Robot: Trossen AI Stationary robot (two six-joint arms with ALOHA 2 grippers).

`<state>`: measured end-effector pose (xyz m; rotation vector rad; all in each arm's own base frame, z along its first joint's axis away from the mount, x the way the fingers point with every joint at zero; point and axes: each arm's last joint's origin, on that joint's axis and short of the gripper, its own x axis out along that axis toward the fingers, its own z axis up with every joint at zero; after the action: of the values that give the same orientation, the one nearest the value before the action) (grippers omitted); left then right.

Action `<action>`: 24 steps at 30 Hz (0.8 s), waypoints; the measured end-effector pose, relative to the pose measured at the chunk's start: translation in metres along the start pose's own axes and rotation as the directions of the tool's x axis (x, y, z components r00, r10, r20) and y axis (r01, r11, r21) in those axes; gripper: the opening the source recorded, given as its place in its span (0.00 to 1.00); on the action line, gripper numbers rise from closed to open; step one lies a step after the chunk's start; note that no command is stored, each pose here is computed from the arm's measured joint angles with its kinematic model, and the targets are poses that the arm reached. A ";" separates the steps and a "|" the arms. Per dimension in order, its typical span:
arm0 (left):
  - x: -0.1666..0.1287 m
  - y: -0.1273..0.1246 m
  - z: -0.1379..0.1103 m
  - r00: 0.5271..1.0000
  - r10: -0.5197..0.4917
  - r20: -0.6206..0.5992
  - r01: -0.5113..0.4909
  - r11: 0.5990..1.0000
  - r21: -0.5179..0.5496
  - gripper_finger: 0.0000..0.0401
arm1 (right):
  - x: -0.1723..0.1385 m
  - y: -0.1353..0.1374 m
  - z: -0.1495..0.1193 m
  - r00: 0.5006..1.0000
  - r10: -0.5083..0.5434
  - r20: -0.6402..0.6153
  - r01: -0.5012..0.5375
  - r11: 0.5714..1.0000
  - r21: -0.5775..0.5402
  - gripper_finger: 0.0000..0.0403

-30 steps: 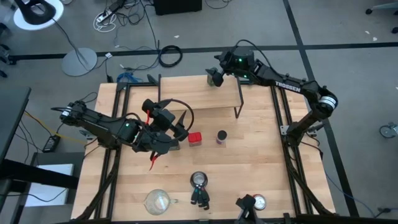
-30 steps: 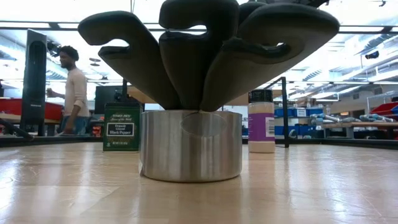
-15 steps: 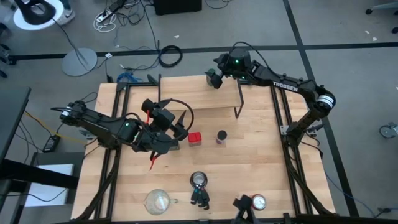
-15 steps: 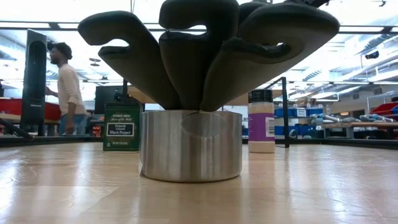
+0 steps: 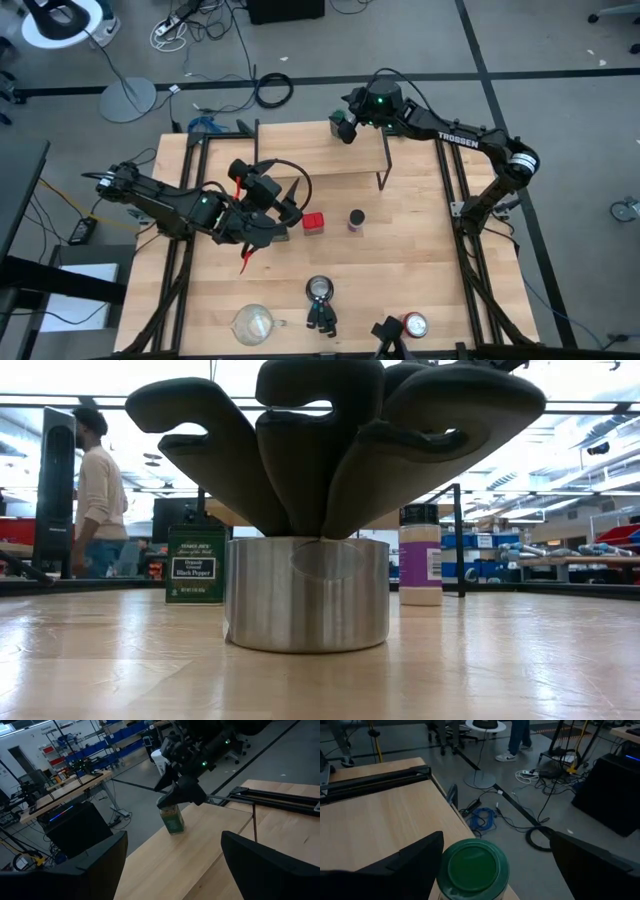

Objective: Shelf spices
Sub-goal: Remove the green seasoning bottle from the shelf

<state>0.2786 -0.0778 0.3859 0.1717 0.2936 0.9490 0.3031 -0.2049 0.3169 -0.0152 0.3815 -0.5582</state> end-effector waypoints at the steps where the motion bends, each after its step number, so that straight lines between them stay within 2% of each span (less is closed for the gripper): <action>1: 0.000 0.000 0.000 1.000 -0.001 0.000 0.001 1.000 0.001 0.81 | 0.000 0.000 0.000 1.000 -0.001 0.000 0.001 1.000 0.000 0.90; 19: 0.000 0.000 0.000 1.000 -0.002 -0.002 0.002 1.000 0.004 0.81 | 0.000 0.001 0.005 0.998 0.012 0.054 -0.011 1.000 -0.011 0.90; 24: 0.000 0.000 0.000 1.000 -0.002 -0.002 0.002 1.000 0.006 0.81 | 0.000 0.001 0.003 0.999 0.012 0.031 -0.012 1.000 -0.007 0.90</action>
<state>0.2784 -0.0777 0.3855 0.1754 0.2983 0.9465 0.3049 -0.2039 0.3191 -0.0278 0.3531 -0.5442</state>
